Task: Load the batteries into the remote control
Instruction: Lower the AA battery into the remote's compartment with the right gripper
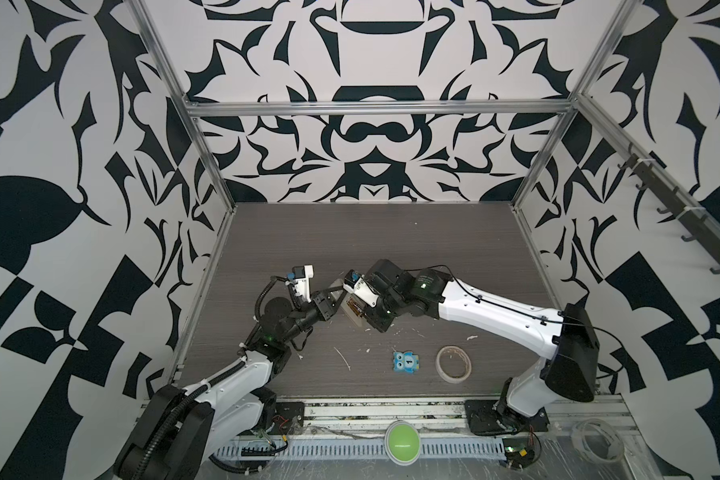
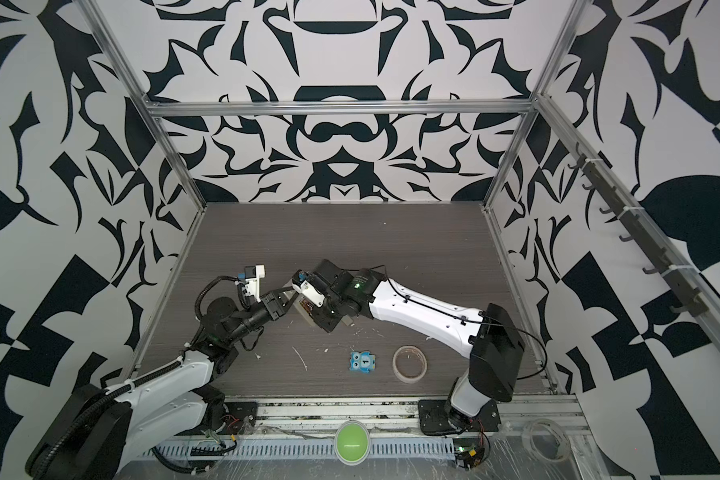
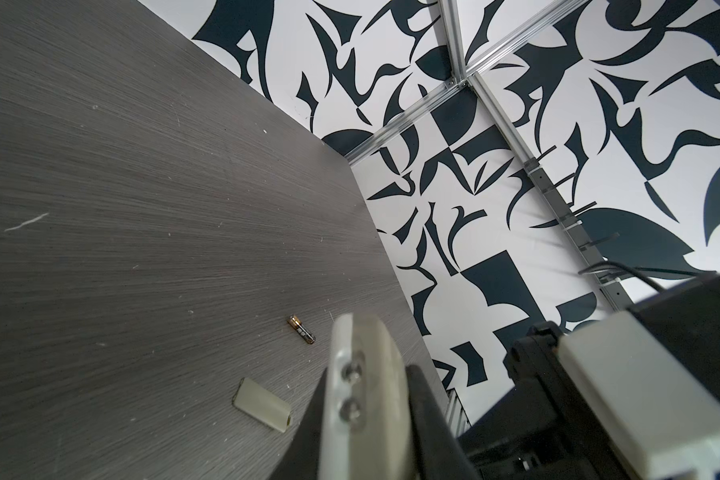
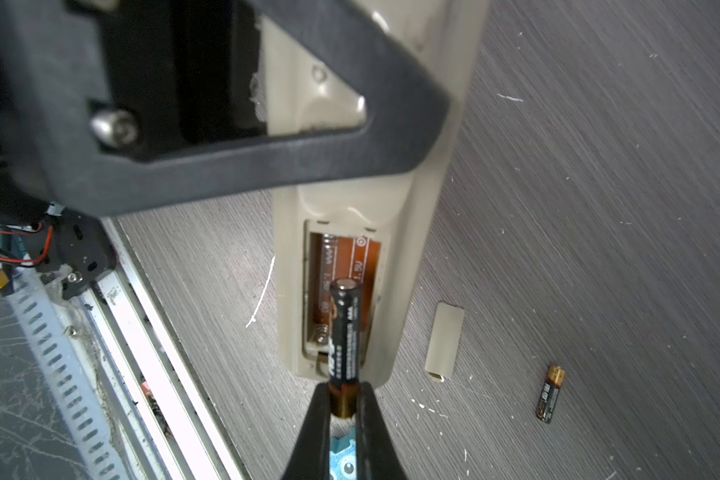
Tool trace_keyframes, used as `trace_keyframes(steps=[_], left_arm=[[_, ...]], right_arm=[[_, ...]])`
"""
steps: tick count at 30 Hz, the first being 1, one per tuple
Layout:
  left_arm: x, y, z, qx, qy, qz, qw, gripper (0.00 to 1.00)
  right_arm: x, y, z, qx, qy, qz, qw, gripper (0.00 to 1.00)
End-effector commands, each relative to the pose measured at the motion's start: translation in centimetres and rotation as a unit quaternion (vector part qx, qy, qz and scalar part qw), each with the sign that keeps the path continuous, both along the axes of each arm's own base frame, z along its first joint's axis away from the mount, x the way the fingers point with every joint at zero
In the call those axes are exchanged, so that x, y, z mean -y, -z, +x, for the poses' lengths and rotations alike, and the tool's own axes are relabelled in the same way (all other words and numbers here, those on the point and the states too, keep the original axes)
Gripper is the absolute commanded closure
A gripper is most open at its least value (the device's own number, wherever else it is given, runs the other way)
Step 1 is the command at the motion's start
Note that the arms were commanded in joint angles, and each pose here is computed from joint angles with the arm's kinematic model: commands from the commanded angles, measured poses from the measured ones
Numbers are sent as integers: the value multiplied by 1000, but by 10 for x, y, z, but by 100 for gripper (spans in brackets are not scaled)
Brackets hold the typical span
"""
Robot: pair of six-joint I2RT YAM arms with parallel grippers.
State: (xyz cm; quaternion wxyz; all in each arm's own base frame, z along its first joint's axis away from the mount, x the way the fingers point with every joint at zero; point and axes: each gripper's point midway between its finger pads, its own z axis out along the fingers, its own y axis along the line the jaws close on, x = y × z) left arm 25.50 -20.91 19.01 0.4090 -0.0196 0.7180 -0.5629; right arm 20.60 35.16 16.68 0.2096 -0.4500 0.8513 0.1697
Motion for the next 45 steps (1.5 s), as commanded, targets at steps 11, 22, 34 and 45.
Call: trace_keyframes(steps=[11,22,34,45], left_arm=[[-3,-4,0,13,-7,-13,1000,100],[-4,-2,-1,13,-8,-17,1000,100],[-5,-6,-1,18,-11,-28,999,100],[-5,-9,-2,19,-11,-38,999,100]], right_arm=[[-15,-15,5,14,-5,7,1000,100],[-19,-13,4,8,-4,5,1000,100],[-24,-12,1,5,-11,3,1000,100],[-25,-13,0,5,-11,6,1000,92]])
